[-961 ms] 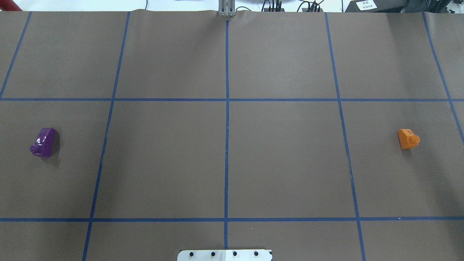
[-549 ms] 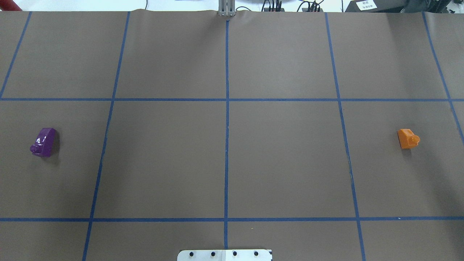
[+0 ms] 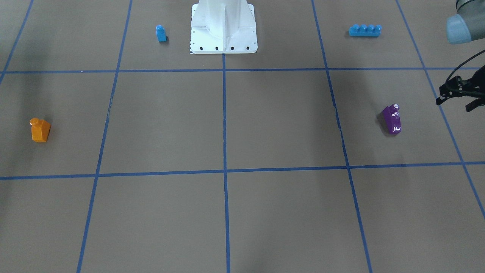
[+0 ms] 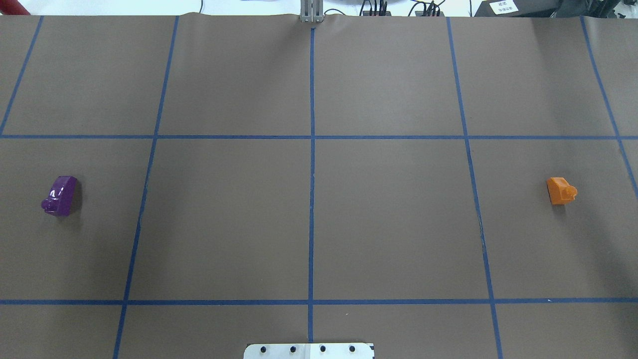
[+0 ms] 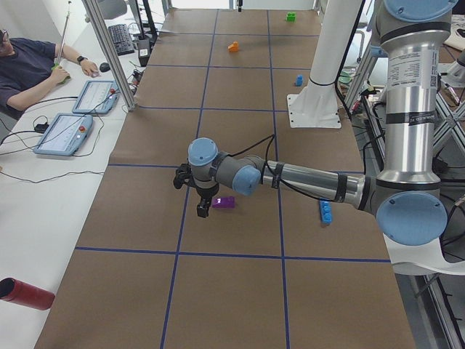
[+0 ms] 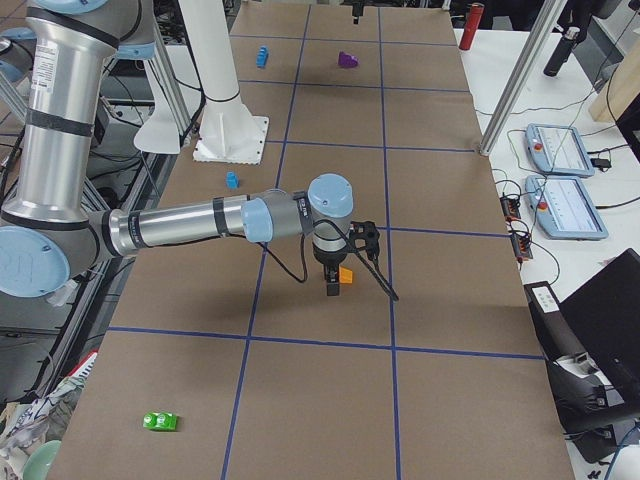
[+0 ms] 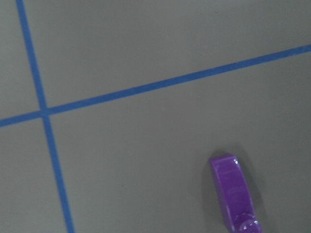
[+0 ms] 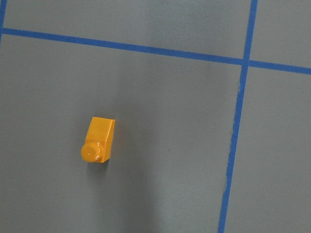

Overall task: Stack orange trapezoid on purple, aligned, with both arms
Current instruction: 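Lower the left gripper onto the purple block and close on it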

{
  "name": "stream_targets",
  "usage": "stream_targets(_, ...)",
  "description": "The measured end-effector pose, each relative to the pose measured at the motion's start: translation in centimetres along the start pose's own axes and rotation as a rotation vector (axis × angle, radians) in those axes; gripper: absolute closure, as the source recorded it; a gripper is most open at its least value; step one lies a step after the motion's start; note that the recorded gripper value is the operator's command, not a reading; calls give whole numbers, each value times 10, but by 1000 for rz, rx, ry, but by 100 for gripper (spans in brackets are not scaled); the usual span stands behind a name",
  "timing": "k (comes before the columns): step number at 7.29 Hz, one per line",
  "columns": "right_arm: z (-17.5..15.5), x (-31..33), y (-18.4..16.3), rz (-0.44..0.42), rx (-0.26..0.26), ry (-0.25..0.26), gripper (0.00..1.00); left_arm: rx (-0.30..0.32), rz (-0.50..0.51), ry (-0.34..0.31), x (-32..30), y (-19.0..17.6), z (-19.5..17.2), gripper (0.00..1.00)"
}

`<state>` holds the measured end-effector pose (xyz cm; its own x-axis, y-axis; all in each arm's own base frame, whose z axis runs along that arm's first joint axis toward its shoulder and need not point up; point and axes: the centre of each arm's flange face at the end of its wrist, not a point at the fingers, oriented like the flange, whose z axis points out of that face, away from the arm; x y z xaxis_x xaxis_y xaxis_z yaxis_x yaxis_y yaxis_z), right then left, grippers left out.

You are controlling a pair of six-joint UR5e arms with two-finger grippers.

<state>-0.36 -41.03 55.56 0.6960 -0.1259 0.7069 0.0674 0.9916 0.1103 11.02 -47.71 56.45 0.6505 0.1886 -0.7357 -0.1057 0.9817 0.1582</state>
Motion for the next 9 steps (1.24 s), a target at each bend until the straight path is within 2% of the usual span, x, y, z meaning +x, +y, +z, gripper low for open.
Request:
stream_targets(2, 0, -1, 0, -1, 0, 0, 0, 18, -111, -36, 51, 5, 52, 0)
stream_targets(3, 0, -1, 0, -2, 0, 0, 0, 28, -132, -63, 67, 10, 78, 0)
stream_targets(5, 0, 0, 0, -2, -1, 1, 0, 27, -124, -73, 75, 17, 109, 3)
stream_targets(6, 1, 0, 0, -1, -1, 1, 0, 19, -113, -72, 76, 19, 118, 61)
stream_targets(7, 0, 0, 0, -2, -1, 1, 0, 13, -107, -70, 78, 21, 122, 100)
stream_targets(9, 0, 0, 0, -3, 1, 1, 0, 5, -98, -68, 80, 23, 125, 100)
